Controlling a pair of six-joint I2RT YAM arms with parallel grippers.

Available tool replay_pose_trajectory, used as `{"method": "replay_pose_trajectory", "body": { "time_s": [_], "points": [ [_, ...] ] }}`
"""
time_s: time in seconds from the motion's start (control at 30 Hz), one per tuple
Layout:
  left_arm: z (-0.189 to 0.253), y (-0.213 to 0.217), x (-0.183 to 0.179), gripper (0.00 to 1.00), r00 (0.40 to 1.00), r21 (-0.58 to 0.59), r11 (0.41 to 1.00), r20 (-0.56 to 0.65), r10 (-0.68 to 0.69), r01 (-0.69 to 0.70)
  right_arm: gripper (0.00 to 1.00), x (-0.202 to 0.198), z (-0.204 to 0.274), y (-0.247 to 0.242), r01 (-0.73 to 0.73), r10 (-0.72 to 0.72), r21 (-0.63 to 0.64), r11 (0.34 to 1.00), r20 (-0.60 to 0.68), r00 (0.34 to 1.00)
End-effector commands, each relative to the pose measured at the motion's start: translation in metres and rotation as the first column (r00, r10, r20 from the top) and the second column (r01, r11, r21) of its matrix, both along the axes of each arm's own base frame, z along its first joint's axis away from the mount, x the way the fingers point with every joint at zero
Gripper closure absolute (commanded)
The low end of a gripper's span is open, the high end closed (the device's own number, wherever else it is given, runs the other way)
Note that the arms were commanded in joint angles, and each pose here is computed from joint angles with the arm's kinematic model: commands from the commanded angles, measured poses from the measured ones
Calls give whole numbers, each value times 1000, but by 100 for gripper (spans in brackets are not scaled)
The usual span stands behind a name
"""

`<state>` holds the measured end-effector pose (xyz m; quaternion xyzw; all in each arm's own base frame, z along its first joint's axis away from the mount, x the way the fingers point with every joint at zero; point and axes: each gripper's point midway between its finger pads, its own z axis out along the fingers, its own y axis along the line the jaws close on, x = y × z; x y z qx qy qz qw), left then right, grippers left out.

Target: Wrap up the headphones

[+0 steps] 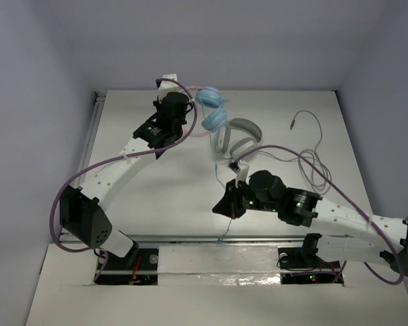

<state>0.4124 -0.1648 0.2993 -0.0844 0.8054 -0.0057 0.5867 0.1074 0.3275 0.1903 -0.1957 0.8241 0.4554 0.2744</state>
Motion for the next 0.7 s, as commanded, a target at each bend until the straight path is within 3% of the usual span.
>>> {"method": "replay_pose_trajectory", "body": {
  "time_s": [0.0,0.3,0.5,0.67],
  "points": [
    [6,13,-13,100,999,27,999,28,46,-47,100,8,12,-34,56,-42,-158,986,86,995],
    [-93,6,-84,100,974,269,960,-227,-10,73,100,48,86,-63,238,-164,-218,946,311,936],
    [-119,1,-95,100,957,255,962,-288,-22,98,100,44,121,-45,168,-105,-182,969,311,944],
    [-125,-37,-106,100,936,183,953,-303,-178,241,100,50,131,-53,208,-134,-188,960,343,930]
  ]
}}
